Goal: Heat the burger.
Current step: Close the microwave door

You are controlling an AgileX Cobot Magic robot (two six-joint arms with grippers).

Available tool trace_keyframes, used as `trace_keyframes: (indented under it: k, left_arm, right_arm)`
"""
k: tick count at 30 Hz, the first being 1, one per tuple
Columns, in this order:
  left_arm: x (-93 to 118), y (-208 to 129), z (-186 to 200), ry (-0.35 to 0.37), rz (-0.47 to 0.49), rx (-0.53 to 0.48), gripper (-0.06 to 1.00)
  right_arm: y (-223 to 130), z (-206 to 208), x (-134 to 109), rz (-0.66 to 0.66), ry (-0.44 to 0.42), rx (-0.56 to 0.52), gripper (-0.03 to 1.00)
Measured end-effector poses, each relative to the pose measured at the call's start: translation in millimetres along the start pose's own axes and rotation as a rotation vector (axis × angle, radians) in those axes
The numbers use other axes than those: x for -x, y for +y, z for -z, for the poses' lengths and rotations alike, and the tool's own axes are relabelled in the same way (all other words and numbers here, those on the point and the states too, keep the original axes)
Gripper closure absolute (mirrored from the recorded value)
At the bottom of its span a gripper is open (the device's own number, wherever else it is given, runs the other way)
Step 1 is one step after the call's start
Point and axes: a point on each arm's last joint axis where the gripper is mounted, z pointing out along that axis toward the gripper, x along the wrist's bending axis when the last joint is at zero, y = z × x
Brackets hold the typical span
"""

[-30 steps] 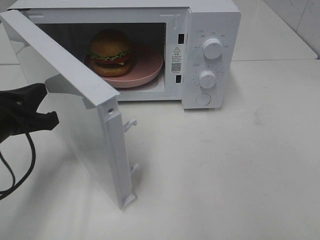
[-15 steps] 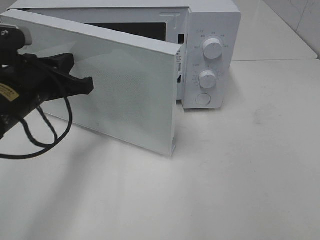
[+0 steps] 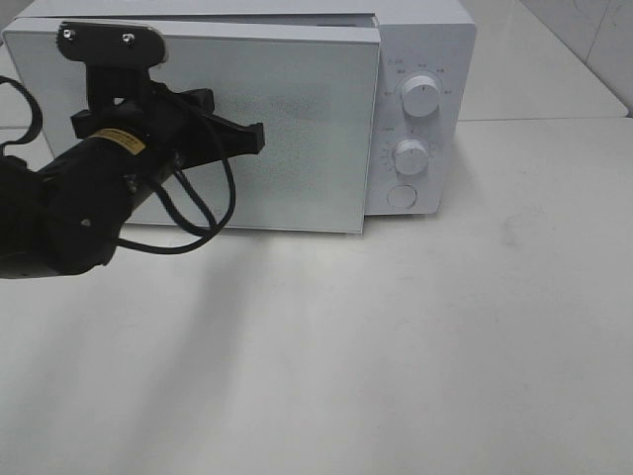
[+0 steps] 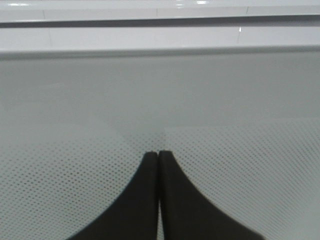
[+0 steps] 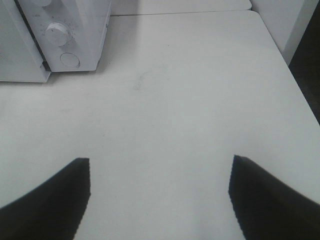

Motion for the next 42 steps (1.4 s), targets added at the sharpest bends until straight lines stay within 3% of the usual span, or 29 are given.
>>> trace_keyframes:
  k: [9,20,34,40,41,42]
  left_arm:
    - [31,3,-21,0.007,0.002,-0.022,0.94]
    - [53,14,-44,-0.02,-0.002,-0.094,0.94]
    - [76,14,-38,-0.041,-0.012,-0.122,0.94]
    - [96,3,-24,-0.075,-0.025,-0.221,0.94]
    - [100,0,-21,-0.108,-0.012,-0.288,0.89]
    - [104,-1,-17,-0.16,-0.006,-0.346,0.76]
  right_arm:
    - [0,0,0,0.0,0.0,0.0,0.21]
    - [0,0,0,0.0,0.001,0.001,0.21]
    - [0,0,0,0.0,0.001,0.001,0.21]
    - [0,0,0,0.0,0.001,0.001,0.21]
    - [0,0,0,0.0,0.001,0.001,0.21]
    - [0,0,0,0.0,0.001,0.001,0.21]
